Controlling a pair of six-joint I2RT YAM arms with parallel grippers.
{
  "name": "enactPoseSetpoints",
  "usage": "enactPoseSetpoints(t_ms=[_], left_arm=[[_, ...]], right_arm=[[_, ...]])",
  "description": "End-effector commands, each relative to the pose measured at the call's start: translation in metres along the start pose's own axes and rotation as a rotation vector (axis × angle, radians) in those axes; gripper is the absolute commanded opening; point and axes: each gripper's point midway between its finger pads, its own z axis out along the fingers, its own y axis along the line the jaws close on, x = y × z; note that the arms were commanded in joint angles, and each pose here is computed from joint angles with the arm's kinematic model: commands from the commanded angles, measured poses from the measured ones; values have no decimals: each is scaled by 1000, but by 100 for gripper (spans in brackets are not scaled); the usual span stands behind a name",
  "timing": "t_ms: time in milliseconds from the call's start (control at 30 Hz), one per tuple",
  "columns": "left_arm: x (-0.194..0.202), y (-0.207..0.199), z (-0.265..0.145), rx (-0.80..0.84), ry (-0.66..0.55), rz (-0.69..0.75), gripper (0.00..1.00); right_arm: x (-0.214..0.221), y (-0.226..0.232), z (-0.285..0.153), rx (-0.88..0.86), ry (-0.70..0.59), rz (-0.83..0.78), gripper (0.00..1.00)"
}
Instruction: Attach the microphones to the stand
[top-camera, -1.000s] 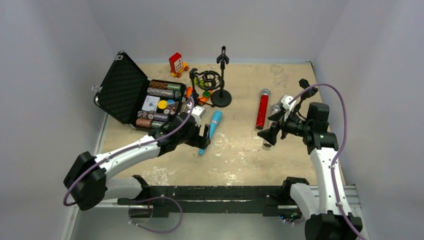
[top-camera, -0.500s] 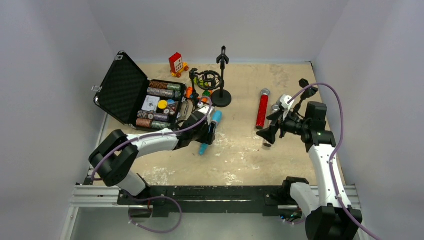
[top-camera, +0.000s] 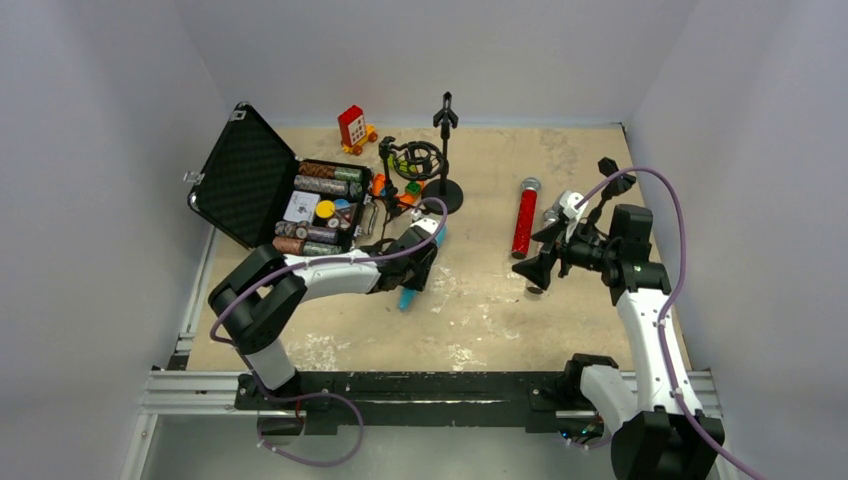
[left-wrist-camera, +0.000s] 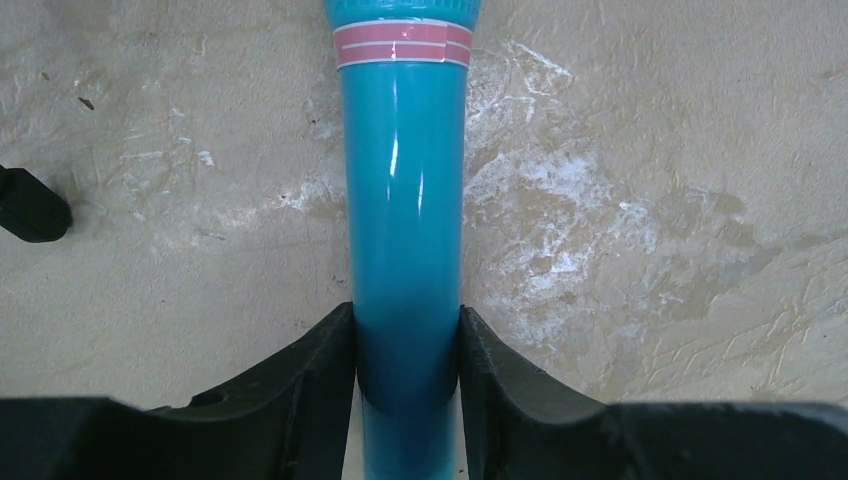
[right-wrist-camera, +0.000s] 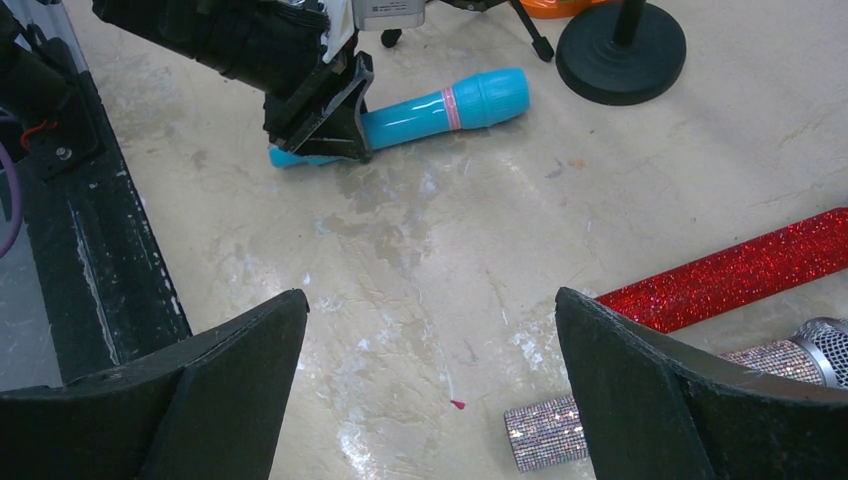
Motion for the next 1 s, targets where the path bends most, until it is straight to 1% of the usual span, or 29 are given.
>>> enactPoseSetpoints(t_ms=[0, 33, 133, 167, 267, 400, 600, 700, 800, 833, 967], left_arm=[[-2, 1, 1, -35, 3, 10, 37], [-2, 0, 0, -29, 4, 12, 31], [-5, -8, -7, 21, -17, 18, 5], [-8, -13, -12, 54, -35, 17, 0], [-18, -35, -38, 206, -107, 8, 0], [-39, -62, -87, 417, -240, -41, 0], [-72, -86, -154, 638, -395, -118, 0], [-102, -95, -191, 720, -489, -145, 0], [-136, -103, -223, 766, -576, -158, 0], [-147, -106, -233, 782, -602, -164, 0], [-190, -123, -268, 880, -698, -199, 0]], right_arm=[[-4, 2, 1, -21, -21, -23, 99], [-4, 3, 1, -24, -22, -24, 99], [-4, 5, 1, -31, -24, -25, 99], [-4, 6, 1, -34, -25, -26, 99], [-5, 10, 0, -45, -30, -30, 99], [-9, 18, -2, -76, -48, -30, 99], [-23, 37, -4, -172, -100, 29, 99], [-43, 48, -7, -235, -152, 74, 99], [-71, 62, -16, -305, -190, 128, 99], [-82, 63, -18, -308, -204, 100, 99], [-122, 62, -25, -265, -227, 163, 98]])
